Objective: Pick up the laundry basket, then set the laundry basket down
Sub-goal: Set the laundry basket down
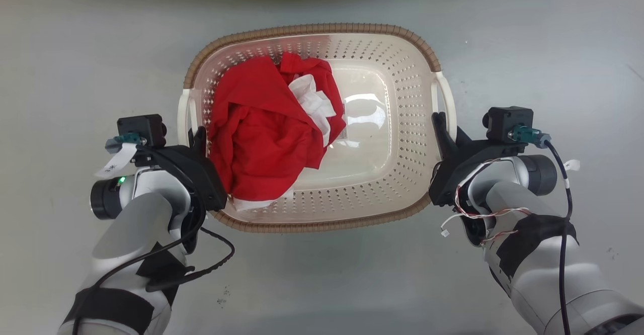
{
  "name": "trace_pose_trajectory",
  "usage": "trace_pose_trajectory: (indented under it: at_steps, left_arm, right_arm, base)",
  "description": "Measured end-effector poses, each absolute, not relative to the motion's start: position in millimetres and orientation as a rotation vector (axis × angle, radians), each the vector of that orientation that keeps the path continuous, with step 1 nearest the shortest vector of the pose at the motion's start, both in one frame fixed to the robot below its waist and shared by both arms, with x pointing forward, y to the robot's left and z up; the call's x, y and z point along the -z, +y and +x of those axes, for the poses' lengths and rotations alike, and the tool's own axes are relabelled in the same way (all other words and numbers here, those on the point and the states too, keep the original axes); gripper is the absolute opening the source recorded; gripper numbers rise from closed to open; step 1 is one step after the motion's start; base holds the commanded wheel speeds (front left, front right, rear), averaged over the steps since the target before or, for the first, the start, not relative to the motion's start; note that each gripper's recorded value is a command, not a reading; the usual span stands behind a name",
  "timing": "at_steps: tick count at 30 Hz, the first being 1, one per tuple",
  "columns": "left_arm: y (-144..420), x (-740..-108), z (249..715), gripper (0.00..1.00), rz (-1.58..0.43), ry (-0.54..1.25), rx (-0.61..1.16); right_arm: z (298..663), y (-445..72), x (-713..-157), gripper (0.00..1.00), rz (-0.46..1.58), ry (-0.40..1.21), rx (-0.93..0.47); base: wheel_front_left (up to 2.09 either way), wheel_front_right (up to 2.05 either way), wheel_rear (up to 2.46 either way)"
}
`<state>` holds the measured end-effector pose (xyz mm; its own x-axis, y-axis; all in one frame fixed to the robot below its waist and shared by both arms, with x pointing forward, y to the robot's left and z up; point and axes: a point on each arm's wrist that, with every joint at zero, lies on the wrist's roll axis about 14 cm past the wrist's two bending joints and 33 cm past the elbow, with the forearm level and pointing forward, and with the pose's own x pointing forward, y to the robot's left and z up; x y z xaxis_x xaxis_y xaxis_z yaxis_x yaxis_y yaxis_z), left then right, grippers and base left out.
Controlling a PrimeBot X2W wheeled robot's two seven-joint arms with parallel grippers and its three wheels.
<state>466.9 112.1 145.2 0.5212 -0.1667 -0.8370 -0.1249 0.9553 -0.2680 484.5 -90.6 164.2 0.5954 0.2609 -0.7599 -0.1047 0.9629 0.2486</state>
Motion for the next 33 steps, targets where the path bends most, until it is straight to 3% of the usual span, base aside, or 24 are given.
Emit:
trace_pose_trajectory:
  at_steps: [33]
  left_arm:
    - [114.2,-129.1,471.2,0.00,-0.332,1.020,0.018]
  right_arm:
    - [490.0,-89.2,-146.2,0.00,0.209,0.901,-0.217]
  base:
    - [0.00,0.00,0.00]
